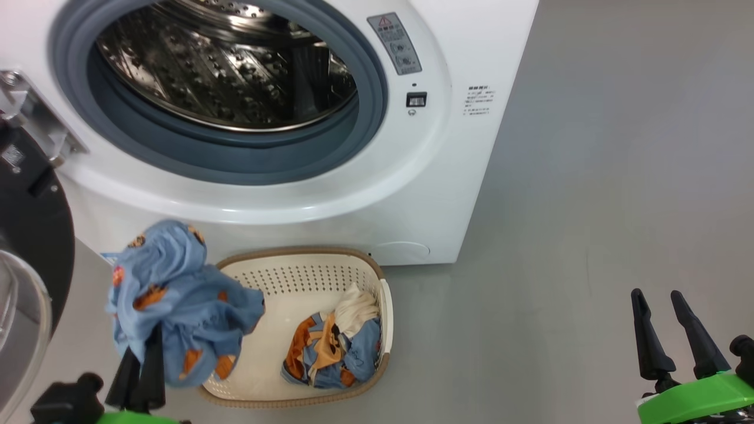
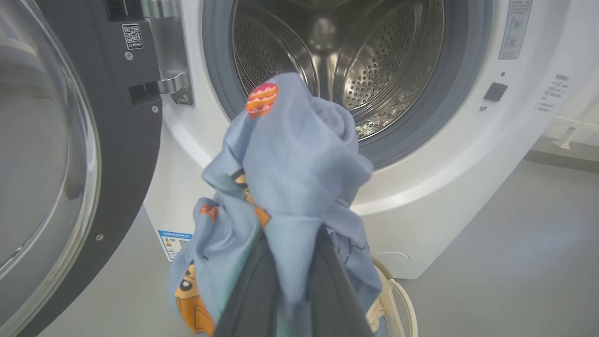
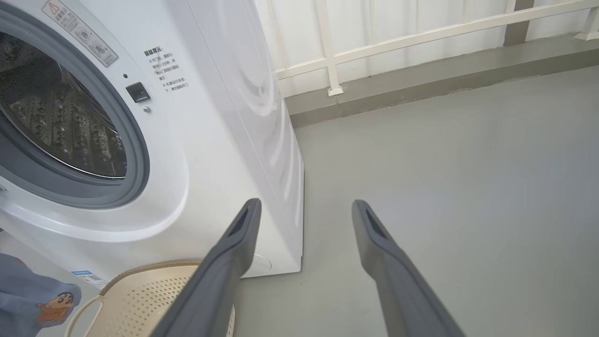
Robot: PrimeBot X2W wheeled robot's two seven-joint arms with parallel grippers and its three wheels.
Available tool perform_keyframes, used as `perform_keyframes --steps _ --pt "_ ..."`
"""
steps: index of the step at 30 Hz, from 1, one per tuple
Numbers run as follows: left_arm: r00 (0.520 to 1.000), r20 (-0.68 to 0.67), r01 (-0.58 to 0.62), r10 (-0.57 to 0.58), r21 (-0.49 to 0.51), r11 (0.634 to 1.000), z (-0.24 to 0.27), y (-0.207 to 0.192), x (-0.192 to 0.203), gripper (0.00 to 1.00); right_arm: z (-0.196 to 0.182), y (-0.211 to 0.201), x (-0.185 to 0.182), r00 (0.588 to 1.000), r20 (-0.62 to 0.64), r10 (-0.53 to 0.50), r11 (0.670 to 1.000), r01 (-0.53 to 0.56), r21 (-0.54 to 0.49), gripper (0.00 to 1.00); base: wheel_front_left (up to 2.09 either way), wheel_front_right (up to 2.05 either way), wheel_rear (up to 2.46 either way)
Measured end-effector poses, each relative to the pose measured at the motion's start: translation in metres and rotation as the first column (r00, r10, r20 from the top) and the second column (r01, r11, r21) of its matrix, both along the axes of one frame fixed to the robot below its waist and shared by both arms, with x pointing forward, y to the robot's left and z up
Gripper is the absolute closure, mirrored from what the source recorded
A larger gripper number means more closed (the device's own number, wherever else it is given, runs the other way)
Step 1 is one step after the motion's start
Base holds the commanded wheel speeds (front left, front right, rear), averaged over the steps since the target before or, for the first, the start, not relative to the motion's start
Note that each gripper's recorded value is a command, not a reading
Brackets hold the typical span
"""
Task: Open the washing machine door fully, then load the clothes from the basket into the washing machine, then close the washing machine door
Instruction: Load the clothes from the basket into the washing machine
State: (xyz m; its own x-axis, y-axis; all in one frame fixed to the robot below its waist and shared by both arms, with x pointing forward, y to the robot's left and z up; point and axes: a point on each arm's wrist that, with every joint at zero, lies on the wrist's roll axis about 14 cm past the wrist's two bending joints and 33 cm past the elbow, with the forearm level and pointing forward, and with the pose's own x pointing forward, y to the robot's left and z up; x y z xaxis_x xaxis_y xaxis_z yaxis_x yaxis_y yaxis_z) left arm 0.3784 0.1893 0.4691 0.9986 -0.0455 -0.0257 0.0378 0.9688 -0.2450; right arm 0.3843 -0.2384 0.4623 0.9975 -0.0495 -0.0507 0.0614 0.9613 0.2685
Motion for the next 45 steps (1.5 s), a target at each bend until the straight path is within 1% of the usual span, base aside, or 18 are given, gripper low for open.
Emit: perform_keyframes --steps 4,7,14,15,18,21,26,31,33,37,41,45 --pt "1.000 0.021 0.018 -0.018 0.000 1.000 0.005 -0.005 0.013 1.00 -0.005 0.001 0.001 1.000 -0.013 -0.005 1.000 0.005 0.007 0.00 0.00 0.00 0.00" --pt "0.997 0.060 0.042 -0.043 0.011 0.999 0.016 -0.008 0.033 1.00 -0.013 0.002 0.002 0.999 -0.033 -0.008 1.000 0.008 0.015 0.00 0.00 0.00 0.00" --pt "0.975 0.210 0.070 -0.077 0.040 0.997 0.059 -0.014 0.096 1.00 -0.018 0.006 0.021 0.999 -0.034 -0.007 1.000 0.007 0.021 0.00 0.00 0.00 0.00" --pt "0.967 0.239 0.077 -0.086 0.046 0.996 0.068 -0.016 0.115 1.00 -0.021 0.007 0.024 0.999 -0.038 -0.014 0.999 0.015 0.030 0.00 0.00 0.00 0.00" --pt "0.962 0.254 0.088 -0.098 0.050 0.995 0.072 -0.020 0.141 1.00 -0.023 0.004 0.027 0.999 -0.042 -0.027 0.999 0.029 0.030 0.00 0.00 0.00 0.00" --pt "0.965 0.235 0.106 -0.113 0.041 0.994 0.065 -0.028 0.165 1.00 -0.025 -0.001 0.031 0.998 -0.042 -0.044 0.999 0.045 0.030 0.00 0.00 0.00 0.00" --pt "0.980 0.132 0.146 -0.151 0.041 0.988 0.030 -0.042 0.200 1.00 -0.032 -0.004 0.035 0.996 -0.055 -0.067 0.997 0.068 0.028 0.00 0.00 0.00 0.00" --pt "0.982 0.048 0.182 -0.183 0.024 0.983 0.001 -0.060 0.229 1.00 -0.037 -0.011 0.039 0.994 -0.066 -0.088 0.996 0.089 0.015 0.00 0.00 0.00 0.00" --pt "0.982 0.028 0.187 -0.187 0.009 0.982 -0.006 -0.064 0.239 1.00 -0.038 -0.012 0.040 0.993 -0.067 -0.099 0.995 0.100 0.017 0.00 0.00 0.00 0.00" --pt "0.979 -0.003 0.202 -0.202 0.015 0.979 -0.016 -0.071 0.259 1.00 -0.045 -0.014 0.037 0.990 -0.087 -0.109 0.994 0.111 0.016 0.00 0.00 0.00 0.00" --pt "0.978 -0.012 0.208 -0.207 0.023 0.978 -0.017 -0.076 0.281 1.00 -0.048 -0.019 0.036 0.987 -0.097 -0.128 0.992 0.129 0.008 0.00 0.00 0.00 0.00" --pt "0.980 0.062 0.186 -0.187 0.016 0.982 0.010 -0.073 0.310 1.00 -0.050 -0.023 0.037 0.985 -0.100 -0.143 0.990 0.144 0.003 0.00 0.00 0.00 0.00"
